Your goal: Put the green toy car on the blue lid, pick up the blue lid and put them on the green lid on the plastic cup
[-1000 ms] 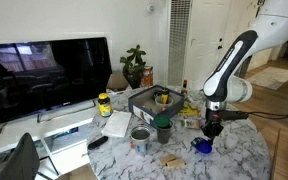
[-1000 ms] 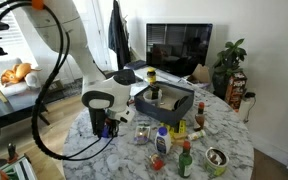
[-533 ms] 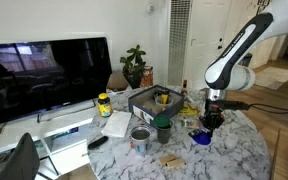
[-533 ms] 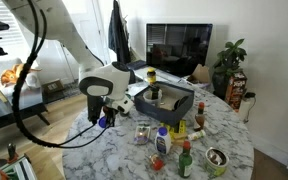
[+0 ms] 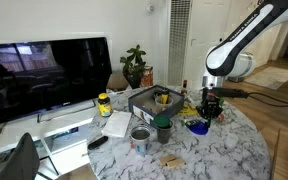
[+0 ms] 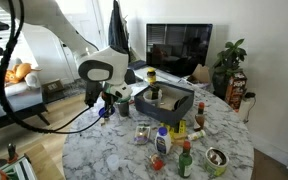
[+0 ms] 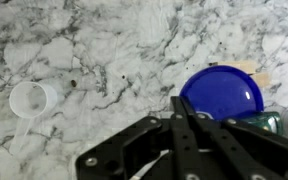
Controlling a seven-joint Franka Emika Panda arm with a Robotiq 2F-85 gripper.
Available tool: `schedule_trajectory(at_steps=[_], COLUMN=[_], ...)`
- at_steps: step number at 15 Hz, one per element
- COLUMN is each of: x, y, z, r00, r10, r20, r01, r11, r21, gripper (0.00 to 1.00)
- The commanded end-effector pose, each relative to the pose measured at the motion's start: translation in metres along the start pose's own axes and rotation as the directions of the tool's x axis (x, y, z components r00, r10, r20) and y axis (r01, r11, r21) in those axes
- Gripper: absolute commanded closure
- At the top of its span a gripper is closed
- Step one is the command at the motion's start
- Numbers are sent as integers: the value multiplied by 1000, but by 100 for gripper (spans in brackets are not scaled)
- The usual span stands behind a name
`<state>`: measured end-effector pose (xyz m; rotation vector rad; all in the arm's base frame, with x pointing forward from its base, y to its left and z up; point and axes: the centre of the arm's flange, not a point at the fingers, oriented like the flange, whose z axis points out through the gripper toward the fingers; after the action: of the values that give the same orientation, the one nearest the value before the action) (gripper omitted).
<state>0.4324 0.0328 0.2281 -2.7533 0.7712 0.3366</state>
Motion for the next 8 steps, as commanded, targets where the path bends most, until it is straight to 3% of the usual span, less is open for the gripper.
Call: schedule_trajectory(at_steps=[1, 8], x=[0, 6], y=[0, -23], z=[-1, -25], r00=[1000, 999], r10=[2, -29], r20=[-2, -43], r01=[-2, 28], r11=[1000, 999], r21=[-2, -29], gripper=[98, 100])
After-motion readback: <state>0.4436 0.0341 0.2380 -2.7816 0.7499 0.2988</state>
